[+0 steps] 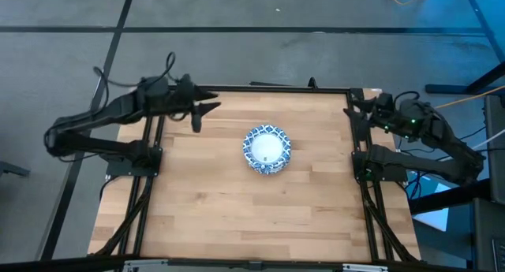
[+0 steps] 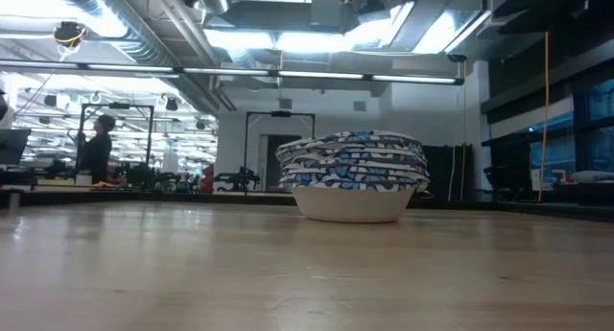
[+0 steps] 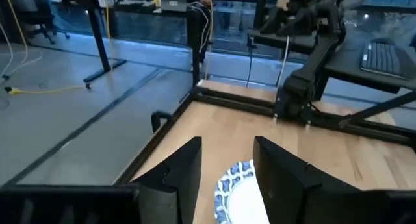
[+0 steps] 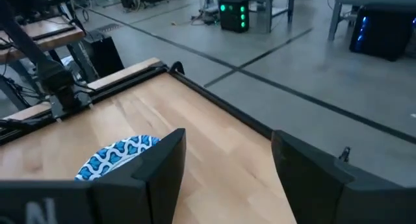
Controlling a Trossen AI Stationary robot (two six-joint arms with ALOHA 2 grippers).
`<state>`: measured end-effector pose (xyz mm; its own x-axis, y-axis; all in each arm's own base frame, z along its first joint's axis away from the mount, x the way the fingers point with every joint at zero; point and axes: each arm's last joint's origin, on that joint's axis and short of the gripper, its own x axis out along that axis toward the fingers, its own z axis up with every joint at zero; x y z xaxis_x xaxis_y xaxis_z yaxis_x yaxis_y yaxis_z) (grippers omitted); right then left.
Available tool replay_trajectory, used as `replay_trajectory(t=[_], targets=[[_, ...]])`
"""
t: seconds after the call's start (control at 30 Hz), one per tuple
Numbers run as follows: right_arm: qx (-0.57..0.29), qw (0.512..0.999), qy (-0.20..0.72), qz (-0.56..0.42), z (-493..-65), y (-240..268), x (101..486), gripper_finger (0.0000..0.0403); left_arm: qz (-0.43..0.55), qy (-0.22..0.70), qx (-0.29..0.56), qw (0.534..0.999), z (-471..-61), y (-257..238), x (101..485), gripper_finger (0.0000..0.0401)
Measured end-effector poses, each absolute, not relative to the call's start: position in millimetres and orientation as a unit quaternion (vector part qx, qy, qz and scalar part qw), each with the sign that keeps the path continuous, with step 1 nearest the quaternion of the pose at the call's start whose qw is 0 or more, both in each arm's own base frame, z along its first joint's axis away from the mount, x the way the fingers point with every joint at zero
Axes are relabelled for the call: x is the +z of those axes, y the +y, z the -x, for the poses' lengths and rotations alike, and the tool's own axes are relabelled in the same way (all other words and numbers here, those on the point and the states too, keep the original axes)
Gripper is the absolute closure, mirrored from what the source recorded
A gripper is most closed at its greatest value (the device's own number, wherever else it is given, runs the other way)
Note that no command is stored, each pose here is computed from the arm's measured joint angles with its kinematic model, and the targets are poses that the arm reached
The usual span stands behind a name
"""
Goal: Nest bowls inside each other
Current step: Return to Home Position
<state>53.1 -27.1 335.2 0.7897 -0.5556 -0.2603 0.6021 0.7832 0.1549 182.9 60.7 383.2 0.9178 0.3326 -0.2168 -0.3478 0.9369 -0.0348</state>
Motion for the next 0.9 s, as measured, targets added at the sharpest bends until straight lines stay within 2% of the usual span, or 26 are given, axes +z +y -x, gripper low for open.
replay_trajectory(t=[0.13, 0.33, 0.5, 0.67, 0.9], targets=[[-0.312, 0.941, 0.086, -0.103, -51.8, -27.0, 330.5, 0.0175, 0.046, 0.096, 0.173, 0.979, -165.9, 48.5, 358.4, 0.0268], [-0.307, 0.945, 0.066, -0.089, -63.1, -31.0, 296.6, 0.0175, 0.073, 0.099, 0.169, 0.978, -147.7, 36.9, 312.0, 0.0268], [-0.305, 0.947, 0.047, -0.087, -72.7, -34.5, 266.8, 0.0175, 0.078, 0.06, 0.178, 0.979, -141.2, 33.1, 272.6, 0.0268], [-0.261, 0.961, 0.03, -0.091, -80.5, -34.6, 237.3, 0.0175, 0.075, 0.044, 0.182, 0.979, -134.8, 32.0, 233.4, 0.0268], [-0.253, 0.962, 0.008, -0.104, -80.6, -34.2, 213.2, 0.0175, 0.089, 0.032, 0.197, 0.976, -123.5, 30.6, 197.9, 0.0268]])
